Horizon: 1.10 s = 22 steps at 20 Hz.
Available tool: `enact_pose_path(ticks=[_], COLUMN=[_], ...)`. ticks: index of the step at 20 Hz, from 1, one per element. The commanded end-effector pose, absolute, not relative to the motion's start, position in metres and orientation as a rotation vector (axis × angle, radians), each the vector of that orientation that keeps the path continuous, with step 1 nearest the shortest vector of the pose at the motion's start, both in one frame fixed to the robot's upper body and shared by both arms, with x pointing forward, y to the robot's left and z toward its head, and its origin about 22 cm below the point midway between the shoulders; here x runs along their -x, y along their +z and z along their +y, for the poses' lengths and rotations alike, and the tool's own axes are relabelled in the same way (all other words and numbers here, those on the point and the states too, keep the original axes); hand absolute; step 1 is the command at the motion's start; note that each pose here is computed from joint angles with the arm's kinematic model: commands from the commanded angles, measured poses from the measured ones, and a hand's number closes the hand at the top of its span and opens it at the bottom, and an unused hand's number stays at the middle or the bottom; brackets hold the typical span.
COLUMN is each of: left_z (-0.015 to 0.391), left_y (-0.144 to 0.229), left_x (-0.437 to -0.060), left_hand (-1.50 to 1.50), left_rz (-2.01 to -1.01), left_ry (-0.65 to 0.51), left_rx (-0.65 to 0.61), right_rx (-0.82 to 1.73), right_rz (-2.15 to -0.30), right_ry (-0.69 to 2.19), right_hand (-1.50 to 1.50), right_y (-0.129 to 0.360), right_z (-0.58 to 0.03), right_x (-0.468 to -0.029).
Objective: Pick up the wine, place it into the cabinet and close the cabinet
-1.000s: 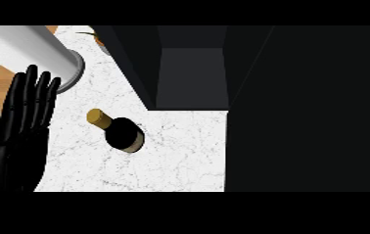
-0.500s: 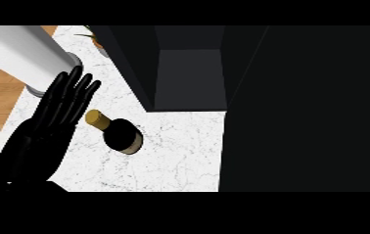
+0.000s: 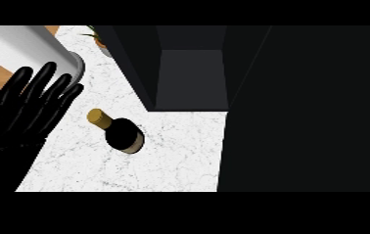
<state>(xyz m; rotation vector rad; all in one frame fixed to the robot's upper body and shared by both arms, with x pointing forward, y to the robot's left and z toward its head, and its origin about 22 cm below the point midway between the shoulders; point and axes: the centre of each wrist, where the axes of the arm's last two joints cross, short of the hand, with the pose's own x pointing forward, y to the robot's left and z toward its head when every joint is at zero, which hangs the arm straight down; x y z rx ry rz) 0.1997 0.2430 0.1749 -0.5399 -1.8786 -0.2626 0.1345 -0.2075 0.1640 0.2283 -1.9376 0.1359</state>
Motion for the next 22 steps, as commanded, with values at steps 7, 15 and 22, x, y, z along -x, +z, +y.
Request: enact_pose_path(ticks=[7, 15, 22], left_z=[0.243, 0.239, 0.253], left_y=[0.213, 0.205, 0.177], left_x=[-0.191, -0.204, -0.204], left_hand=[-1.50, -1.50, -1.50], left_rz=[-1.821, -1.815, -1.764], left_ry=[-0.225, -0.239, -0.224], left_rx=[0.521, 0.479, 0.450], right_rx=[-0.255, -0.268, -0.254], right_rz=[-1.936, -1.940, -1.953], right_ry=[0.103, 0.083, 0.088], right_hand=[-1.50, -1.50, -1.50], right_y=[0.195, 0.200, 0.211], right_z=[-0.187, -0.176, -0.178], right_x=[-0.107, -0.102, -0.094])
